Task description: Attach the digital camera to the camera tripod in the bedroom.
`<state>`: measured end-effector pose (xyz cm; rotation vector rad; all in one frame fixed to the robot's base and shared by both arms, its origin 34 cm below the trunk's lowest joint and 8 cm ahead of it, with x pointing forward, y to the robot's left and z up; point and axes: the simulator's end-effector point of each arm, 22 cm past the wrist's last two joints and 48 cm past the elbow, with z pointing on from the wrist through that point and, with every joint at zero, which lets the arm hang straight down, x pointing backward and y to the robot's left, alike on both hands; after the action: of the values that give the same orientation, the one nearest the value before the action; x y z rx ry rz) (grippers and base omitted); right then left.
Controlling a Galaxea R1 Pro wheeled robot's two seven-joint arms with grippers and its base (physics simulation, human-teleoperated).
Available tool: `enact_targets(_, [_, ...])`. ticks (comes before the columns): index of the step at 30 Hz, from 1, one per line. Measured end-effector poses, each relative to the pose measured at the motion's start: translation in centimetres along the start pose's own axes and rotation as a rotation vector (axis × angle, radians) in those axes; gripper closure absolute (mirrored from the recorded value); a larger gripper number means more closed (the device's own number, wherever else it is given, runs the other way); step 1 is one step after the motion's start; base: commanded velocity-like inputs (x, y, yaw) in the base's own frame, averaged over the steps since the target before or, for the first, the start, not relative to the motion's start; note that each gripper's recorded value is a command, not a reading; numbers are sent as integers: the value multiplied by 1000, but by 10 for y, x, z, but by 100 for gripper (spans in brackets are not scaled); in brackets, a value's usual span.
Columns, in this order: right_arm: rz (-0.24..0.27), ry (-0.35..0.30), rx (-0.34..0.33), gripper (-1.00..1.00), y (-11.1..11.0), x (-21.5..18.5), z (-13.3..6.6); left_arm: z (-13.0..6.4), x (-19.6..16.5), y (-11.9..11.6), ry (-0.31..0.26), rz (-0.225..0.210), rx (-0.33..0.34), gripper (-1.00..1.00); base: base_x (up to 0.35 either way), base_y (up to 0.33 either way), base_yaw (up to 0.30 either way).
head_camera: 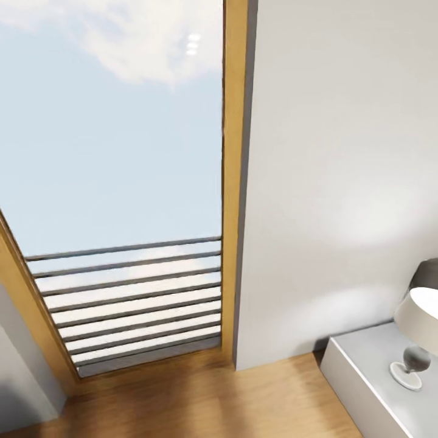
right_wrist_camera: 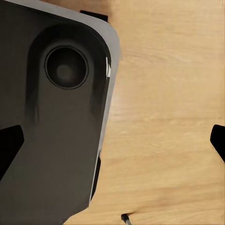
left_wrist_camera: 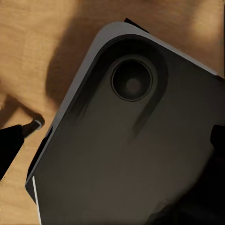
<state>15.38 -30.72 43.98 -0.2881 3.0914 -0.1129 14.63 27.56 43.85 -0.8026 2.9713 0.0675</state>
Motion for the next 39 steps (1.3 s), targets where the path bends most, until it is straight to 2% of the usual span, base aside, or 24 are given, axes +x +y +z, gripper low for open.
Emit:
enact_targets(14, [1, 1, 2, -100, -1, 0, 0, 0, -1, 0, -6, 0, 0, -100, 269, 173, 0])
enact_targets(39, [1, 2, 9, -100, -7, 1, 0, 0, -2, -1, -11, -1, 1, -100, 12, 9, 0])
